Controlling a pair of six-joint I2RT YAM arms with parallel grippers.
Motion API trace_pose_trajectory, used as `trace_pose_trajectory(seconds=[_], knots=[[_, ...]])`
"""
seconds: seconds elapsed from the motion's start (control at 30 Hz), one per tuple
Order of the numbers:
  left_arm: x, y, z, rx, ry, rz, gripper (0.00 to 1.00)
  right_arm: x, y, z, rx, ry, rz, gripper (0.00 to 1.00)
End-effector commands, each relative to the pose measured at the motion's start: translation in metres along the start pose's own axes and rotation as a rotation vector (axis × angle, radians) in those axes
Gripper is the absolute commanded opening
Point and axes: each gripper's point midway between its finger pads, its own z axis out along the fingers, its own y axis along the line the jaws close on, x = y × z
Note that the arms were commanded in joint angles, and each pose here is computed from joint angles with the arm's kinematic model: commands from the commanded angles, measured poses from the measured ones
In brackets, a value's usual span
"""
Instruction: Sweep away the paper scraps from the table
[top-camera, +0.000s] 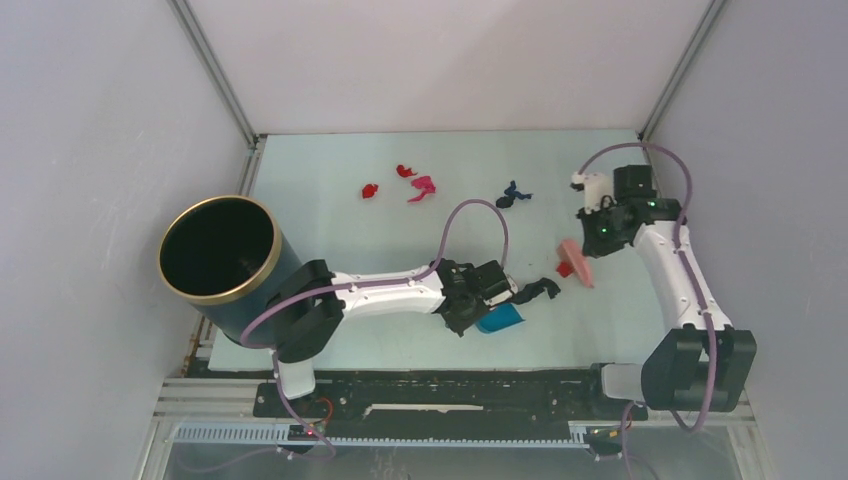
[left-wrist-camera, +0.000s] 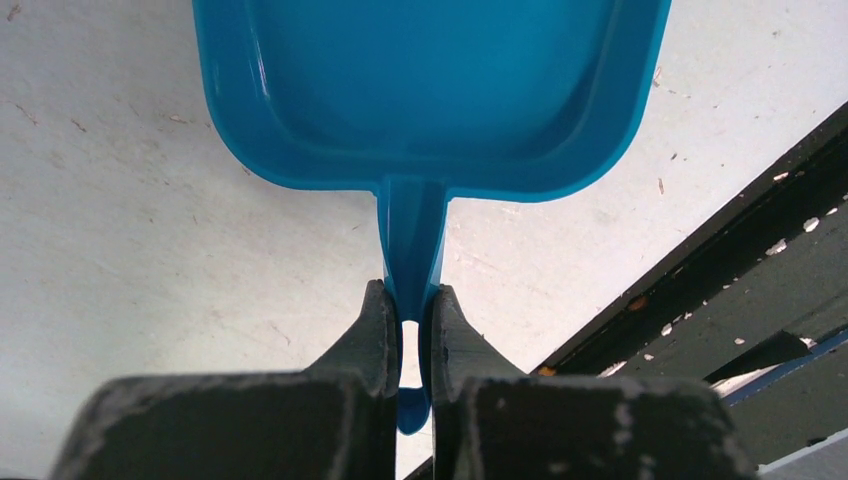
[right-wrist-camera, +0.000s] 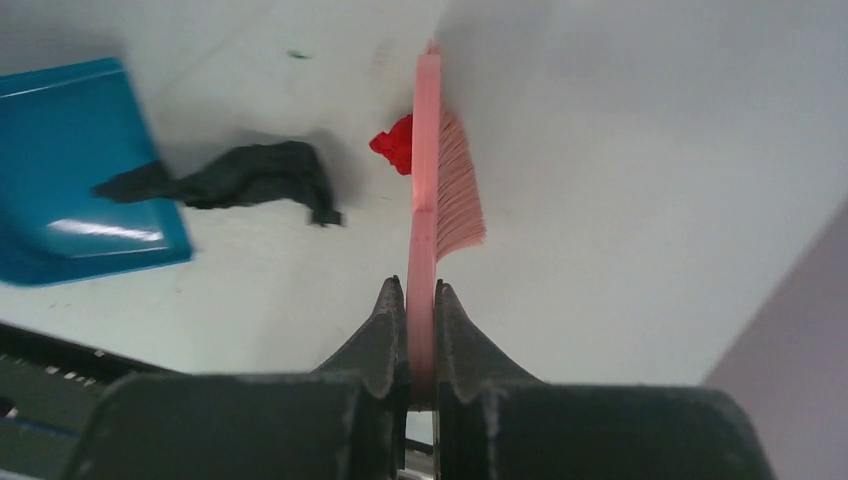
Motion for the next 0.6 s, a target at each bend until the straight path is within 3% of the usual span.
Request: trace_pose_trajectory(seconds=[0.0,0.27,0.57], knots=[[-0.012,0.007,-0.005,-0.012,-0.054,-0.015,0.00,-0.014,0.066,-0.002,-0.197,-0.004,-0.040,0.00],[-0.010,0.009,0.000,0.056,-0.028,-0.059,0.00,-0.008,0.146,-0.020,-0.435,0.025,-0.127,0.00],[-0.012,0.011,-0.004,0.061,-0.033,-0.059,0.00,-0.033,0.174,-0.045,-0.601,-0.017,-0.026,0.00]])
